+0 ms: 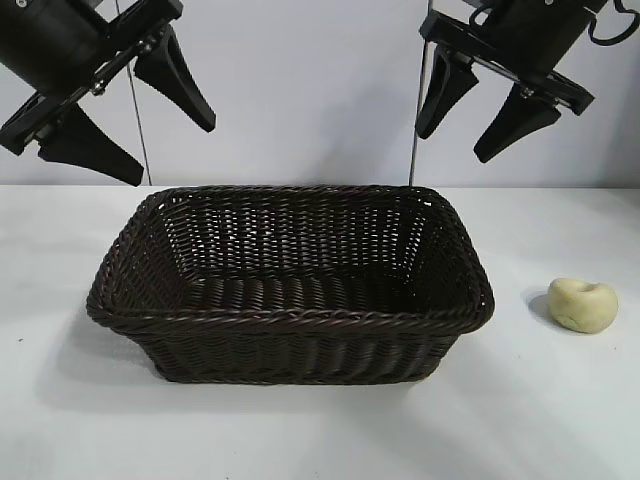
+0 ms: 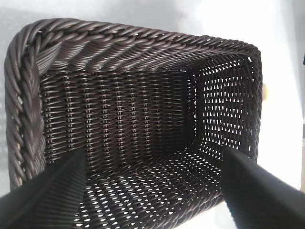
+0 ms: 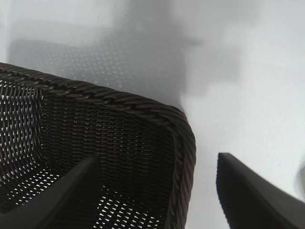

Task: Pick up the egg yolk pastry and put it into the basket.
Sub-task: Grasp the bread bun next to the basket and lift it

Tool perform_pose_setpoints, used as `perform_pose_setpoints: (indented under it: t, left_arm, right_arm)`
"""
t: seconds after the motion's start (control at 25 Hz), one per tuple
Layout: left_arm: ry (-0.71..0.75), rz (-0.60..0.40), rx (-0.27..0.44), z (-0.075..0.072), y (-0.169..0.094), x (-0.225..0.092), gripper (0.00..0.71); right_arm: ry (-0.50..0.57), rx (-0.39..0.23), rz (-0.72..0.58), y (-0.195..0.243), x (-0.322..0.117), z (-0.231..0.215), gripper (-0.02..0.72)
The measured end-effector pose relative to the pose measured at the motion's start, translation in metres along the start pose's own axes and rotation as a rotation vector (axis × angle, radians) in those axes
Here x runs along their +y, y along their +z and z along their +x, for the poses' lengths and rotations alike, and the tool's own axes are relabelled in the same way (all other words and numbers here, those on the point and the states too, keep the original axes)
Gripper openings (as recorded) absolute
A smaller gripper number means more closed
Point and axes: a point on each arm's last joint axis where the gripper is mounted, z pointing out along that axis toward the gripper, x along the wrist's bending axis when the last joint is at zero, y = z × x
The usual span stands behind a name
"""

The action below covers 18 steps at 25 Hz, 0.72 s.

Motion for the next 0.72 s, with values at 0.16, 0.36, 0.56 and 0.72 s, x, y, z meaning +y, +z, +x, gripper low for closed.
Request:
perform_pose_setpoints:
  t: [0.16,0.36,0.56,0.72]
  left_arm:
    - [0.001,0.0,0.0,0.0,0.0,0.0,0.565]
    - [0.001,-0.016,0.003,0.0,0.0,0.001,0.565]
    - [0.001,-0.018,0.004,0.0,0.0,0.002,0.565]
    - [0.001,-0.018,0.004,0.0,0.0,0.002,0.565]
  right_arm:
    - [-0.002,-0.001,0.017,0.0,-0.002,0.0,0.496]
    - [0.021,-0.044,0.057,-0.006,-0.005,-0.018,0.496]
    - [0.092,-0.116,0.075,-0.022,-0.008,-0.061,0.496]
    - [0.16,-0.163,0.059,-0.033,-0.011,-0.089,0.496]
